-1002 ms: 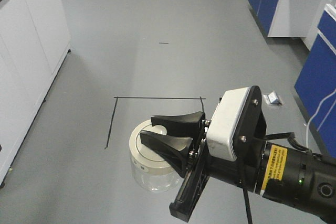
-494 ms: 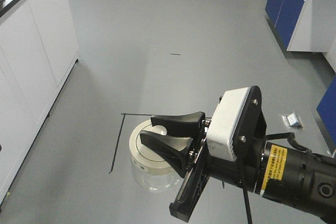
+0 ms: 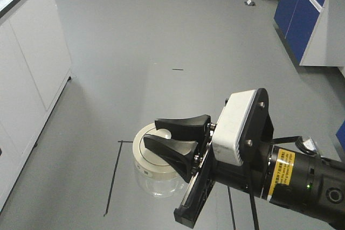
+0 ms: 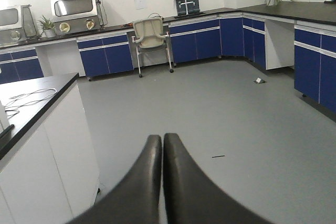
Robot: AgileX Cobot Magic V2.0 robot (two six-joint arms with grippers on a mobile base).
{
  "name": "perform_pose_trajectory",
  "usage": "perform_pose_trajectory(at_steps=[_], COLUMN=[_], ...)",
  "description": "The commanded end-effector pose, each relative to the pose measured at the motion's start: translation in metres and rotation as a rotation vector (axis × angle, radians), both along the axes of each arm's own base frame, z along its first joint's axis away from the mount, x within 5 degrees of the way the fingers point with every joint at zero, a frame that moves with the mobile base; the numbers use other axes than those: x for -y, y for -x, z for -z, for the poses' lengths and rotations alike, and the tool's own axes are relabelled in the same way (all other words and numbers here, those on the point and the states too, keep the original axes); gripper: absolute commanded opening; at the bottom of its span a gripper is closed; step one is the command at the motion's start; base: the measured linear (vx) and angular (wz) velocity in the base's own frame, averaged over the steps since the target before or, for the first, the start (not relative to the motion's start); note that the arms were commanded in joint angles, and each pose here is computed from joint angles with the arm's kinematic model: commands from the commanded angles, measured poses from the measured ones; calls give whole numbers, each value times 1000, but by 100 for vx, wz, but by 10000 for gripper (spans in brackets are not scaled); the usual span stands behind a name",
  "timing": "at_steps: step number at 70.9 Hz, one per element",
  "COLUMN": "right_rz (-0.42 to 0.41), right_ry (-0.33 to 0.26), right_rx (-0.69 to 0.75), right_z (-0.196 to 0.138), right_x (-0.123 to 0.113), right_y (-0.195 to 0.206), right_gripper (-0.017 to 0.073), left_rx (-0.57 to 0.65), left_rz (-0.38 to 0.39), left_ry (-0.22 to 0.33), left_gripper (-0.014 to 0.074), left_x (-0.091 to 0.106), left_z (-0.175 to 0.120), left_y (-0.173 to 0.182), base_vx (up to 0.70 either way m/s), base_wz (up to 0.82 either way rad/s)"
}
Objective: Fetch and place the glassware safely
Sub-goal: 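Hold the jar in the right gripper while the base drives away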
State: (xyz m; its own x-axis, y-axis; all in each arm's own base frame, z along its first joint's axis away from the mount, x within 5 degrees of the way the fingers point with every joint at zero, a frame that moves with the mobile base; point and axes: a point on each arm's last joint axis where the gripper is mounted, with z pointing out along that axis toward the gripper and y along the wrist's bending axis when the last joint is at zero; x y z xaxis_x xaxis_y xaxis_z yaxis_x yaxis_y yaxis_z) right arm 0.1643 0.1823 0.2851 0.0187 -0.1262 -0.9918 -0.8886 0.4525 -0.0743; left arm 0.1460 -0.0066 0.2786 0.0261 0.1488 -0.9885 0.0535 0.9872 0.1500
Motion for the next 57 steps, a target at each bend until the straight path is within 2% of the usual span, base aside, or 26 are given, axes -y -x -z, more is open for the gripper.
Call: perform_pose_trajectory(at_steps=[1,57], right_rz=[-37,-37], right_ry=[-115,-115], right_rx=[52,52], right_z=[-23,-23], right_x=[-1,-1], right_y=[4,4], right_gripper=[-4,-4], left_rx=[109,109], left_rz=[5,5], left_ry=[18,18], left_gripper=[-7,-7], left_x=[0,0], left_z=[-17,-17], left_y=[0,0], base_vx=[35,40], base_wz=[-2,1])
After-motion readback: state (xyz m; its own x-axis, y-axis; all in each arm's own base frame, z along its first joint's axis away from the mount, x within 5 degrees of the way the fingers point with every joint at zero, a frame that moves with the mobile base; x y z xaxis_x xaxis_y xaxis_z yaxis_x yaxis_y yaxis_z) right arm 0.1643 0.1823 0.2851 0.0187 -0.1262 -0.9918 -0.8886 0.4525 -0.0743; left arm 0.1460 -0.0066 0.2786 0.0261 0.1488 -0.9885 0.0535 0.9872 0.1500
